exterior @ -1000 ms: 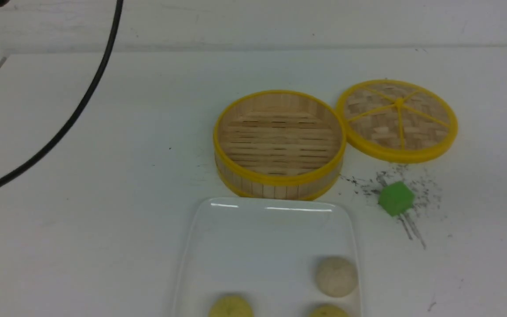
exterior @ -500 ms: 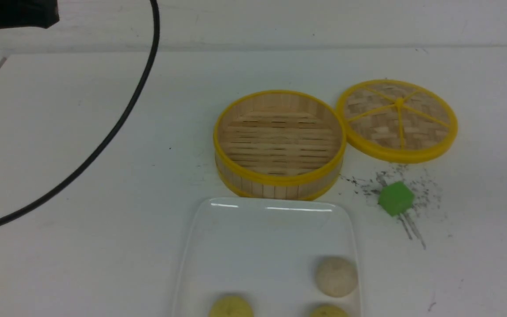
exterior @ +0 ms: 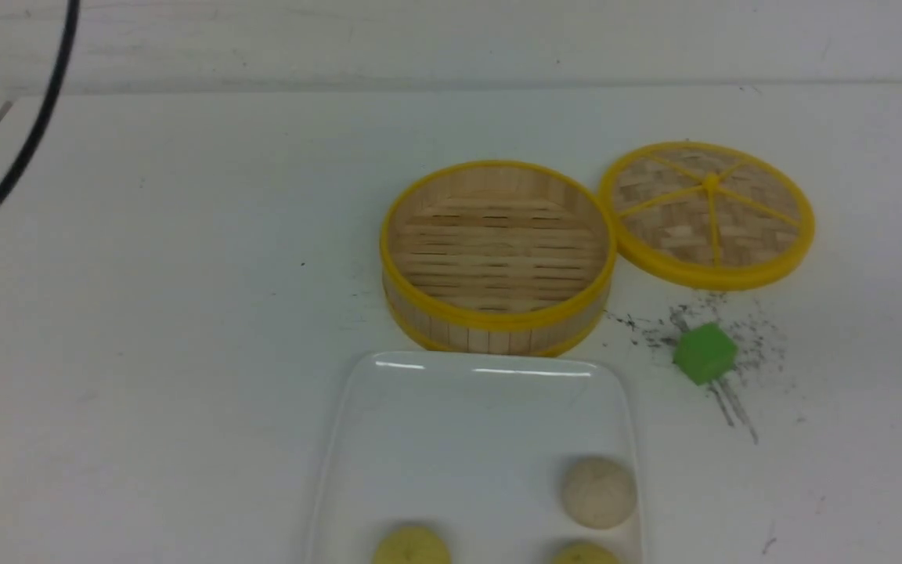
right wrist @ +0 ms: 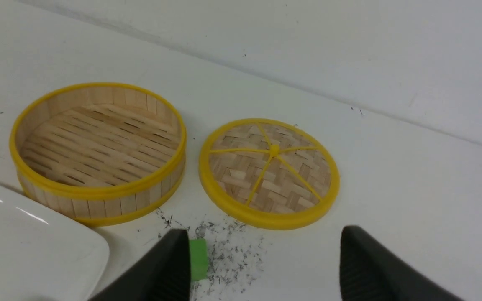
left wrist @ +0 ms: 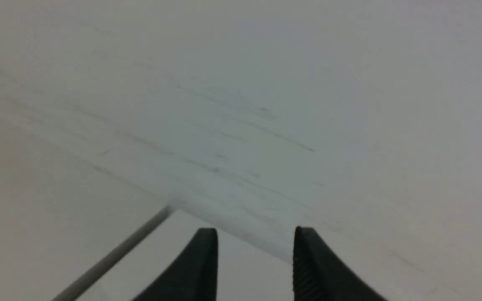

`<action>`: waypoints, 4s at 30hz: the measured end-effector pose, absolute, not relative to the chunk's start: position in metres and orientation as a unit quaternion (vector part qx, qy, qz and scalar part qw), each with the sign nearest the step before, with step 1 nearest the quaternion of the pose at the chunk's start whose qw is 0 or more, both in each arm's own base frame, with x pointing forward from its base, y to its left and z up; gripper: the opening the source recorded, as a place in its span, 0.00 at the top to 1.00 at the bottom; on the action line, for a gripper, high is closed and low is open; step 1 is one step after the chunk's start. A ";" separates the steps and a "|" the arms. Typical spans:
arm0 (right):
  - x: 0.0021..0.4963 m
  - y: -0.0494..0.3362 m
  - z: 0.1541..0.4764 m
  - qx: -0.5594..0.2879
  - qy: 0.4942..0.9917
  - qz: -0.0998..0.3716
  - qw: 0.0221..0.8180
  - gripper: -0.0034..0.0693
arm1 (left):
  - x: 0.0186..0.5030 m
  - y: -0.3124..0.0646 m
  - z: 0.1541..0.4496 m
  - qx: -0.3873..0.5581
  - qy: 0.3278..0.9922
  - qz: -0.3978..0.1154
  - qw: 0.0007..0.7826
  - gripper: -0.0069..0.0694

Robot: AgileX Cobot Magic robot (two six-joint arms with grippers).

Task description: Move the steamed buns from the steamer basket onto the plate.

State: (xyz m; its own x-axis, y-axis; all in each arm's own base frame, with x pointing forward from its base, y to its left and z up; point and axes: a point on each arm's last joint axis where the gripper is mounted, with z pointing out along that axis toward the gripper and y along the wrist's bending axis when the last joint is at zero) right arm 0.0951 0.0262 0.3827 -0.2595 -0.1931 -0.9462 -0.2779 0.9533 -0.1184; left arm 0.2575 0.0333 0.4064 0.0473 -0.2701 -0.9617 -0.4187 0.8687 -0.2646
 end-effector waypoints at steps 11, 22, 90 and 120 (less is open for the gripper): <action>0.096 0.026 0.386 -0.152 0.781 0.031 0.605 0.30 | 0.234 0.063 0.401 -0.391 0.642 0.195 0.630 0.54; 0.096 0.026 0.386 -0.153 0.780 0.027 0.606 0.30 | 0.219 0.074 0.398 -0.305 0.699 0.390 0.517 0.59; 0.103 0.029 0.386 -0.164 0.767 0.017 0.620 0.30 | 0.245 -0.019 0.343 0.116 0.971 -0.055 0.201 0.62; 0.104 0.027 0.385 -0.168 0.769 0.002 0.616 0.30 | 0.253 -0.018 0.310 0.068 0.920 -0.052 0.382 0.60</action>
